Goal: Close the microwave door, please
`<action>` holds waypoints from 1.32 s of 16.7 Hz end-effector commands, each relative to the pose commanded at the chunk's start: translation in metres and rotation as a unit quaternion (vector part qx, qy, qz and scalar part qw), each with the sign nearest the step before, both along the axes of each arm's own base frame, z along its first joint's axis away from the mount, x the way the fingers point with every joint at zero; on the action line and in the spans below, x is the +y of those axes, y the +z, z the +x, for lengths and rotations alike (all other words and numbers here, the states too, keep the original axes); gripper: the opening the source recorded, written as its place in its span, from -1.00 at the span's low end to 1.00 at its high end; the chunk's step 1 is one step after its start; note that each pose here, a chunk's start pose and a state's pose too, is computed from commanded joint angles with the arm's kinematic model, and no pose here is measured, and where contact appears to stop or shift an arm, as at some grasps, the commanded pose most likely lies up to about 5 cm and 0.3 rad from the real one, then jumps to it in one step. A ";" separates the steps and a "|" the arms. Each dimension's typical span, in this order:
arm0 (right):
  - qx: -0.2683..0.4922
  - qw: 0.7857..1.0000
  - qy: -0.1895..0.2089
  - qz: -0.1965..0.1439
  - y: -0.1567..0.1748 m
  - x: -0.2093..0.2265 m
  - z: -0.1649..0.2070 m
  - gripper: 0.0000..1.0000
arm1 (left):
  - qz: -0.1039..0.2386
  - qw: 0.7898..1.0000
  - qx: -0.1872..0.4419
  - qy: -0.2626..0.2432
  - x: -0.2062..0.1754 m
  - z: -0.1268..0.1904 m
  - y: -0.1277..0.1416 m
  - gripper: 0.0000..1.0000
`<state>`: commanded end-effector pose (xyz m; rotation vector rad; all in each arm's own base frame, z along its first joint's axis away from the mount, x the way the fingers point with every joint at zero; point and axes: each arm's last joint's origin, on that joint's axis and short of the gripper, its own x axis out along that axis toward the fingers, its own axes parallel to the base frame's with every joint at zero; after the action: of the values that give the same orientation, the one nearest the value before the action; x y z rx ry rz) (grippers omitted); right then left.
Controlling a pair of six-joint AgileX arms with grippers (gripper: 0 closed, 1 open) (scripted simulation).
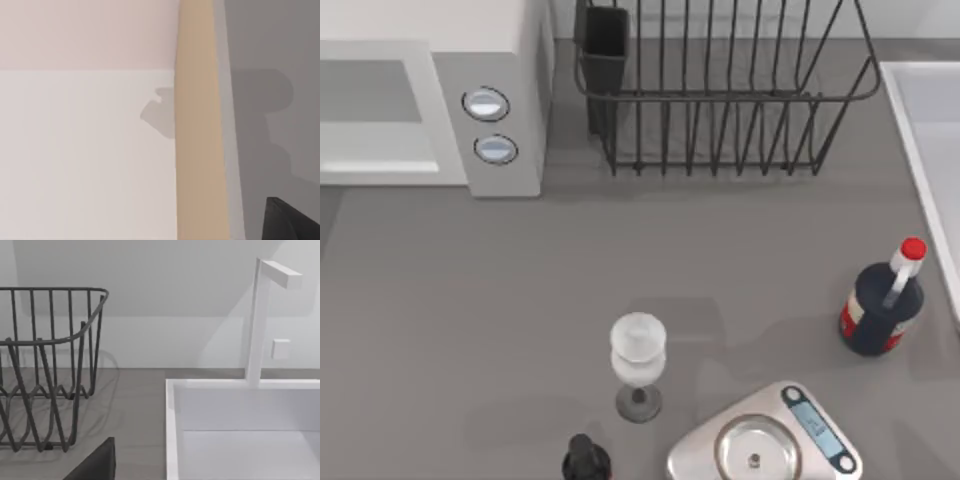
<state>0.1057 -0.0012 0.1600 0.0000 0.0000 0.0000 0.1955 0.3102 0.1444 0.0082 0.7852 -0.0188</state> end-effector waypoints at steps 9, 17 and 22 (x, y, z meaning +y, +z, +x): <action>0.000 1.000 0.000 0.000 0.000 0.000 0.000 1.00 | 0.003 1.000 -0.001 -0.002 -0.033 0.005 0.006 -1.00; 0.000 1.000 0.000 0.000 0.000 0.000 0.000 1.00 | 0.000 1.000 0.000 -0.002 -0.101 -0.001 0.001 -1.00; 0.000 1.000 0.000 0.000 0.000 0.000 0.000 1.00 | -0.003 1.000 0.002 0.000 -0.106 -0.001 0.000 -1.00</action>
<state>0.1057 -0.0012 0.1600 0.0000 0.0000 0.0000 0.1941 0.2043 0.1447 0.0022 0.7891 -0.0204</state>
